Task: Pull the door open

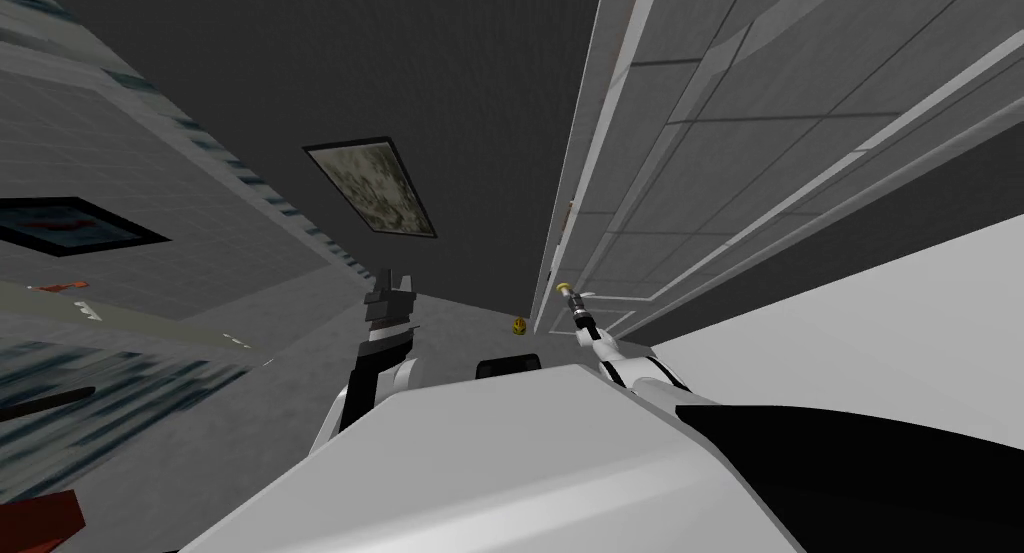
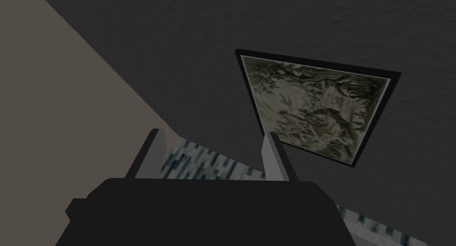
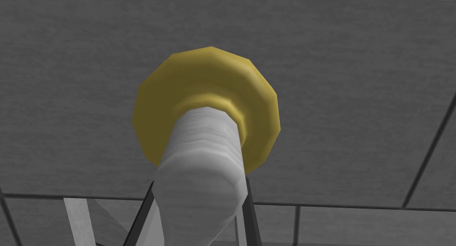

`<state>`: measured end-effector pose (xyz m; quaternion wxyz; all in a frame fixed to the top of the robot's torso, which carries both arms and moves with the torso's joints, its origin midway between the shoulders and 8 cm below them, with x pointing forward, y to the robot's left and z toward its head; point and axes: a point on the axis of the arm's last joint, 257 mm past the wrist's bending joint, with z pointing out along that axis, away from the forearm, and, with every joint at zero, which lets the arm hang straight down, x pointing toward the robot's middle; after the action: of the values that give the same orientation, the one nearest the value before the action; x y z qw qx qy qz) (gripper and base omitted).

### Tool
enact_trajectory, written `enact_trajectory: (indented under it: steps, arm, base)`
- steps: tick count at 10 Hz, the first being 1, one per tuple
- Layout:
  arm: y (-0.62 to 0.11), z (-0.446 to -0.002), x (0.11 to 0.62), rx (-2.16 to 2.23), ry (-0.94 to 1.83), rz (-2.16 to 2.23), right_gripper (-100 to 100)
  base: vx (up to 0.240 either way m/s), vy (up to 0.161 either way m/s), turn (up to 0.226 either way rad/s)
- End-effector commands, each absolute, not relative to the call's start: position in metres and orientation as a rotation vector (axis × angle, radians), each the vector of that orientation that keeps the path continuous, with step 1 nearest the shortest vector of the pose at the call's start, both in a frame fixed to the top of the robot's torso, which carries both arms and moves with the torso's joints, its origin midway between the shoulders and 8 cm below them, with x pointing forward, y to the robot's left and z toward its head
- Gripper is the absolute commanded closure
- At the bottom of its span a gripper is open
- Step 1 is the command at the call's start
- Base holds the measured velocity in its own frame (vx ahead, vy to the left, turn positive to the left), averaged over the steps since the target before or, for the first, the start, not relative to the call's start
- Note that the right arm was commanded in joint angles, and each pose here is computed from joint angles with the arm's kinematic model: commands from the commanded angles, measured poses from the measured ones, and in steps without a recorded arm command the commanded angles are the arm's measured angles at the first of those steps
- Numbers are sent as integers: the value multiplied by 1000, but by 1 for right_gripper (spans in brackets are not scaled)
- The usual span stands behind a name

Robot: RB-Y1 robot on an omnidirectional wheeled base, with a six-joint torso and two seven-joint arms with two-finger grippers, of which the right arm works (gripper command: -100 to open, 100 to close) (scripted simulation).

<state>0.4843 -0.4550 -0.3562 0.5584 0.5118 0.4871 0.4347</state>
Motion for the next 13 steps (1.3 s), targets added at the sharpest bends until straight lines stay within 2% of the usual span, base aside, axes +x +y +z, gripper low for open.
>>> enact_trajectory:
  steps: [1,4,11,13]
  arm:
    - [-454,-355,483,1194,1166,1041,100]
    - [-446,-358,479,1186,1193,1066,100]
    - [-432,-355,466,1117,1278,1158,100]
    - [-424,-358,468,1123,1283,1164,100]
  base:
    - [-231,-61,104]
    - [-154,-41,68]
    - [-235,-81,87]
    - [-147,-36,55]
